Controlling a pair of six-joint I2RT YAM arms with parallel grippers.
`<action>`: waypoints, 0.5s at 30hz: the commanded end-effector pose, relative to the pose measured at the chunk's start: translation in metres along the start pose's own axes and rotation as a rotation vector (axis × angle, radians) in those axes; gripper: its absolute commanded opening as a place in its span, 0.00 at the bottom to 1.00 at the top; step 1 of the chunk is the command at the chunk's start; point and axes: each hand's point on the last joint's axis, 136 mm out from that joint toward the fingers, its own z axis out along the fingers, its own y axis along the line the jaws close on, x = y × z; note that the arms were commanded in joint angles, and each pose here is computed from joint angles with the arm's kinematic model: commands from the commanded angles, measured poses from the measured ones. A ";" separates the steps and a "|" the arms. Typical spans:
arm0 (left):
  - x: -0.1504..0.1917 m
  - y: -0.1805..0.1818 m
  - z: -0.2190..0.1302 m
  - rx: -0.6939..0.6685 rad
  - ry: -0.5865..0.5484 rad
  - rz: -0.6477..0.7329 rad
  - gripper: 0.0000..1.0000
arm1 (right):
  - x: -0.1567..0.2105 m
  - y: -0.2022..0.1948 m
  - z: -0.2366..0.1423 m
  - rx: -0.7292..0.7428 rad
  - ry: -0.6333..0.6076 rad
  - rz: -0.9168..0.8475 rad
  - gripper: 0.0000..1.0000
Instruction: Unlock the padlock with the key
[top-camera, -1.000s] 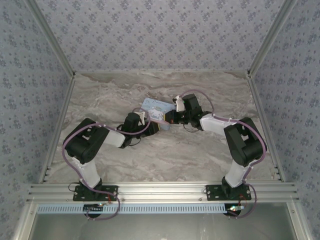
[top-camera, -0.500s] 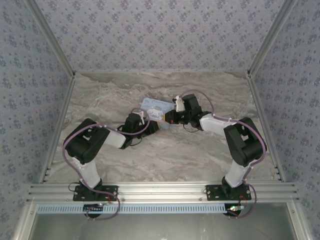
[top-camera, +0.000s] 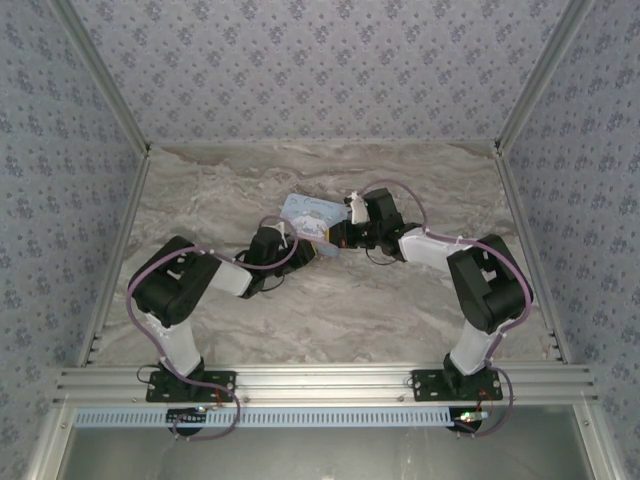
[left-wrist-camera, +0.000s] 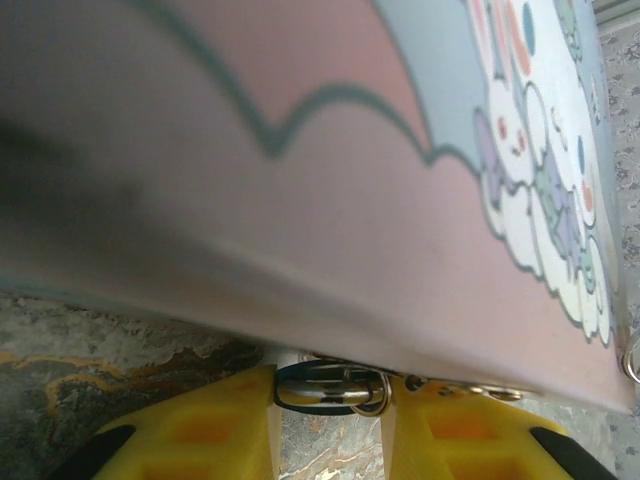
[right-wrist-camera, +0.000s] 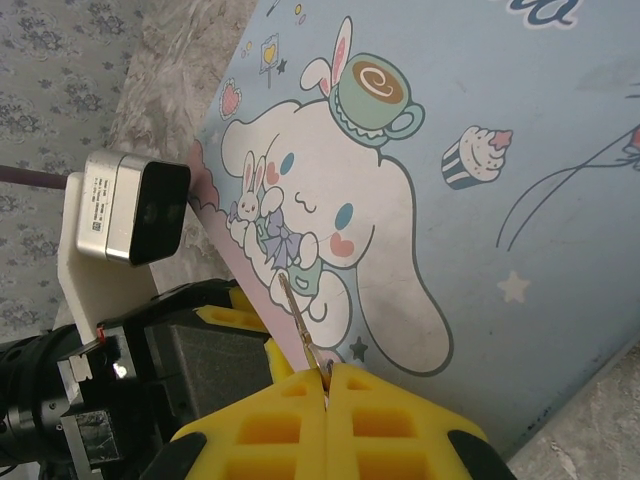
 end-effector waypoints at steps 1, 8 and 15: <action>-0.005 0.002 0.004 -0.012 -0.023 -0.006 0.28 | 0.012 -0.009 0.006 0.027 0.033 0.029 0.00; -0.006 -0.007 0.002 0.015 -0.015 -0.002 0.28 | 0.000 0.006 -0.012 0.013 -0.036 -0.038 0.00; -0.006 -0.021 -0.002 0.044 0.015 -0.037 0.26 | 0.024 0.002 -0.034 0.041 -0.023 -0.153 0.00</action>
